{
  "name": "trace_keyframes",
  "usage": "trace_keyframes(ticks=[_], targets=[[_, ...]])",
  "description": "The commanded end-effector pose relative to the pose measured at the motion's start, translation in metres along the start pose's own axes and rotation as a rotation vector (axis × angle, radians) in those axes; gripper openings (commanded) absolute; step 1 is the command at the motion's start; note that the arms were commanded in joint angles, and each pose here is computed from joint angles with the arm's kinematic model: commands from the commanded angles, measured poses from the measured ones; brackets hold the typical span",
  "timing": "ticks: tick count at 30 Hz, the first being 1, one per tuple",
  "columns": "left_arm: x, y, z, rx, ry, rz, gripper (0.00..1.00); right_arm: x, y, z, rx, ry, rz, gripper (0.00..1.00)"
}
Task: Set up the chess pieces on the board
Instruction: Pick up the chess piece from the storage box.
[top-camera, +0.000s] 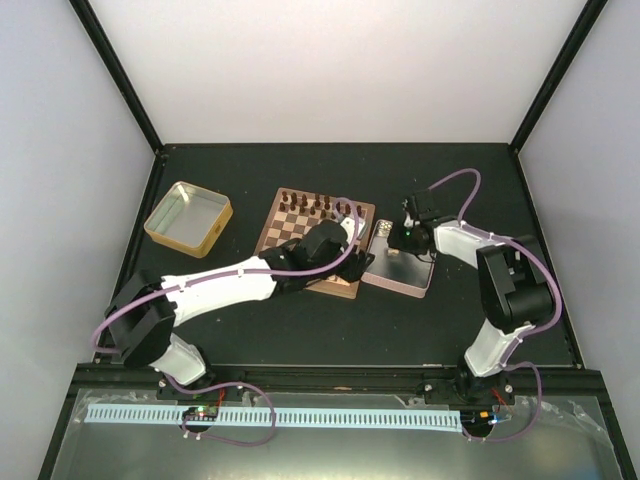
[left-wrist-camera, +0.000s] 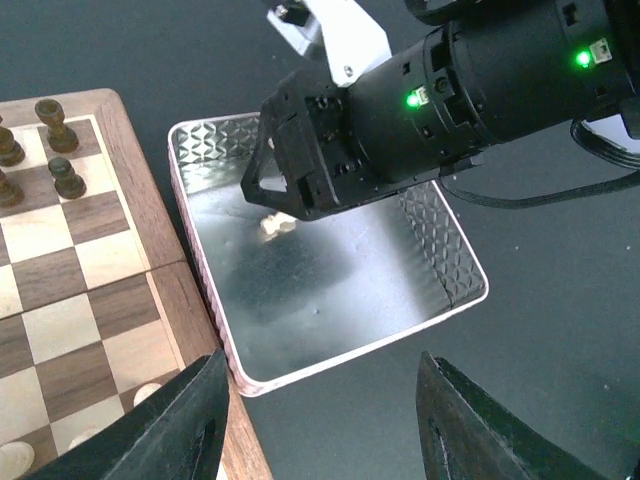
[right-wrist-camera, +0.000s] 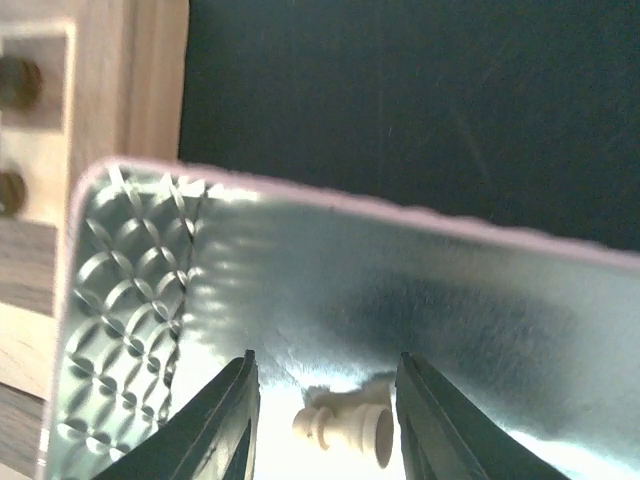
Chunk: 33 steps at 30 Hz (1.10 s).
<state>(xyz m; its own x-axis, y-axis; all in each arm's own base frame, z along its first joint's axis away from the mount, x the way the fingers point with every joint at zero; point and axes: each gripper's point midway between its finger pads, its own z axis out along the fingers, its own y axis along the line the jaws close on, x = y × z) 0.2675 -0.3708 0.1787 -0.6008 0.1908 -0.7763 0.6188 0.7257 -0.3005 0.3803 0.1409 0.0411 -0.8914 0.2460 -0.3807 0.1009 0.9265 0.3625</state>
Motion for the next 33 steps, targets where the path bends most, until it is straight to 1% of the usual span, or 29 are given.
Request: trace_keyframes(ticks=[1,6,12,17,23,30,33], targets=[[0.001,0.002,-0.008,-0.038,-0.031,0.038,0.53,0.014,-0.005,0.004,0.092,0.041,-0.121,0.38],[0.004,0.013,-0.018,-0.102,-0.022,0.053,0.53,0.023,-0.006,0.004,0.138,0.068,-0.178,0.33],[0.009,0.018,-0.026,-0.116,-0.008,0.057,0.54,0.033,-0.005,0.004,0.206,0.111,-0.266,0.28],[0.016,0.020,-0.032,-0.112,0.004,0.053,0.54,0.036,-0.003,-0.001,0.231,0.129,-0.319,0.36],[0.016,0.019,-0.038,-0.107,0.017,0.054,0.55,0.037,0.001,-0.009,0.211,0.146,-0.346,0.37],[0.023,0.023,-0.044,-0.106,0.041,0.065,0.57,0.041,0.001,-0.015,0.212,0.188,-0.429,0.38],[0.027,0.024,-0.047,-0.095,0.049,0.062,0.57,0.039,0.002,-0.021,0.212,0.179,-0.429,0.41]])
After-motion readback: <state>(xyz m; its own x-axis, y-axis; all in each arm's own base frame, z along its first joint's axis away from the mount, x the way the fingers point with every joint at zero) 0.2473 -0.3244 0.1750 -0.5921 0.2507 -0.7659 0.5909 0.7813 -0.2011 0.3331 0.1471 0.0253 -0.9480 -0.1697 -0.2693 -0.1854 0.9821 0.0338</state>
